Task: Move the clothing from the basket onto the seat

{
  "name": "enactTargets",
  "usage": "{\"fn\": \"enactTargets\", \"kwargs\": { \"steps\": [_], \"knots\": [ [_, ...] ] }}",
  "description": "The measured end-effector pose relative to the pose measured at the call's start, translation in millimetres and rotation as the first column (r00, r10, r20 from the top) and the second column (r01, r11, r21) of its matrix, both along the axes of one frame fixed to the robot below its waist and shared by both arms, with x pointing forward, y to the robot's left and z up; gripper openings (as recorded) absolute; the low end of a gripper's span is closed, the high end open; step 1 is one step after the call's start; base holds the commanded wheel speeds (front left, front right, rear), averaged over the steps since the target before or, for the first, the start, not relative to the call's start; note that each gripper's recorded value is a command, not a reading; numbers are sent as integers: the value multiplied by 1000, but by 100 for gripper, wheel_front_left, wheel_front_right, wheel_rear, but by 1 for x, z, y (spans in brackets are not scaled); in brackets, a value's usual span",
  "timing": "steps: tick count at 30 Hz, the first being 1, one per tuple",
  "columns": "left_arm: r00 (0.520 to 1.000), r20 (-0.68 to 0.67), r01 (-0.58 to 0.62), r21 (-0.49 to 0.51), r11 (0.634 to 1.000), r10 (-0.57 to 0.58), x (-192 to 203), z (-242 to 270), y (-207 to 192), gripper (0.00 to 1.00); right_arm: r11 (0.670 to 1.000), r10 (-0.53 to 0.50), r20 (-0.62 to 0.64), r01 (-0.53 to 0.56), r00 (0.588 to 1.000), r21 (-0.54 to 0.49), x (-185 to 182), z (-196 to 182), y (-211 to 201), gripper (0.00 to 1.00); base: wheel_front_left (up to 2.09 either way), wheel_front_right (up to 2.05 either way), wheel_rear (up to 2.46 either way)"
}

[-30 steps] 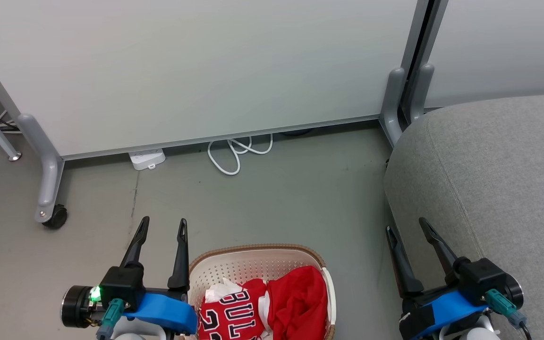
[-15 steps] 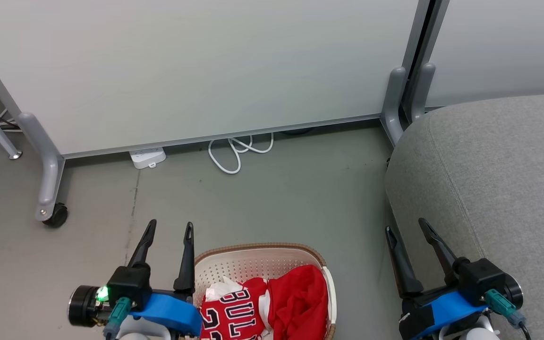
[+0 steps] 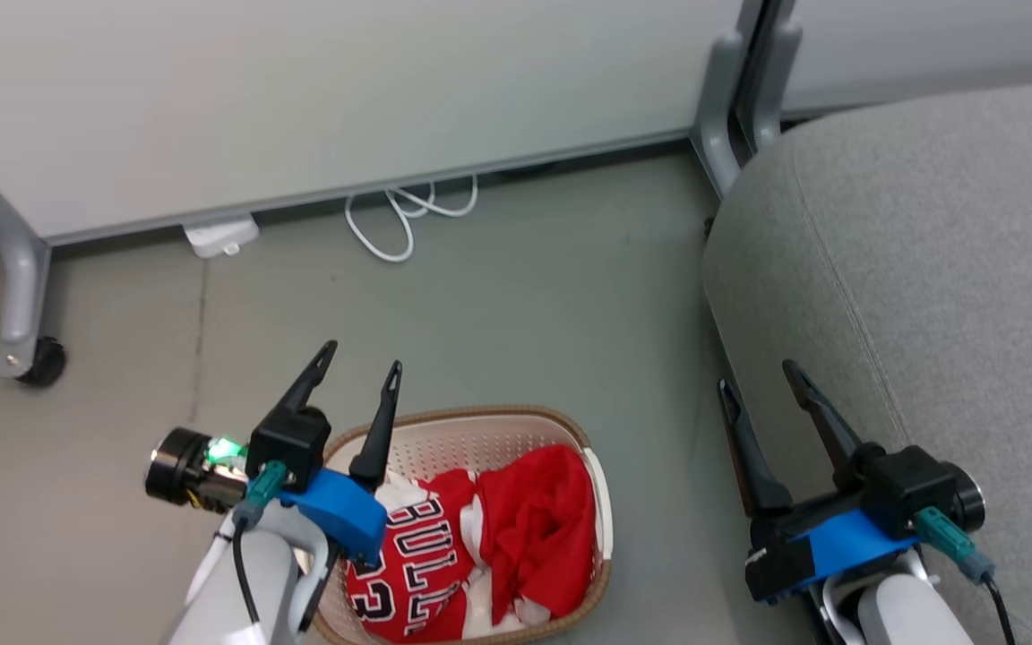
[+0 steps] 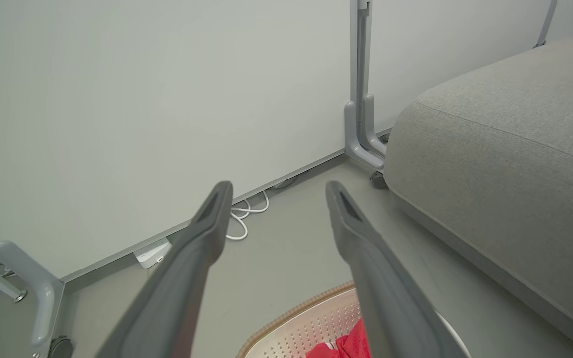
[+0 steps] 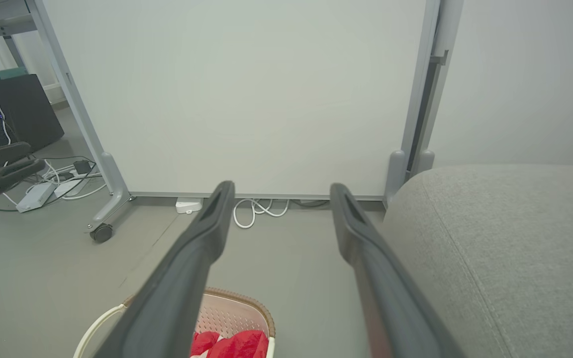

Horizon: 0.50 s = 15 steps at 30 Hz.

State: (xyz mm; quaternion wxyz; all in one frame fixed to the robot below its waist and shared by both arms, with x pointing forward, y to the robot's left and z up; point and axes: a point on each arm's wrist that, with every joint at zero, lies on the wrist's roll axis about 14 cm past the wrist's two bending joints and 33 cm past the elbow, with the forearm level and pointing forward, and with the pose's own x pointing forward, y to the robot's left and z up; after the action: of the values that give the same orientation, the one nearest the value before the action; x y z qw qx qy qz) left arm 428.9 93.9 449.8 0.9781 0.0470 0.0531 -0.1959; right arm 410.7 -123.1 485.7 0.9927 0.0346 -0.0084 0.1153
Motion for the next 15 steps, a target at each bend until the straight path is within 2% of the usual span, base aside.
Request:
{"fn": "enactTargets", "kwargs": {
  "steps": [9,15],
  "knots": [
    [972,-177,175,104,979,-155,25,-70,-23,100,999,-34,-26,33,999,-11,29,-17,-14,100,0,0,0],
    [916,-313,312,164,936,-251,30,-128,-34,100,999,-44,-47,44,998,-15,51,-33,-20,100,0,0,0]
  ]
}}
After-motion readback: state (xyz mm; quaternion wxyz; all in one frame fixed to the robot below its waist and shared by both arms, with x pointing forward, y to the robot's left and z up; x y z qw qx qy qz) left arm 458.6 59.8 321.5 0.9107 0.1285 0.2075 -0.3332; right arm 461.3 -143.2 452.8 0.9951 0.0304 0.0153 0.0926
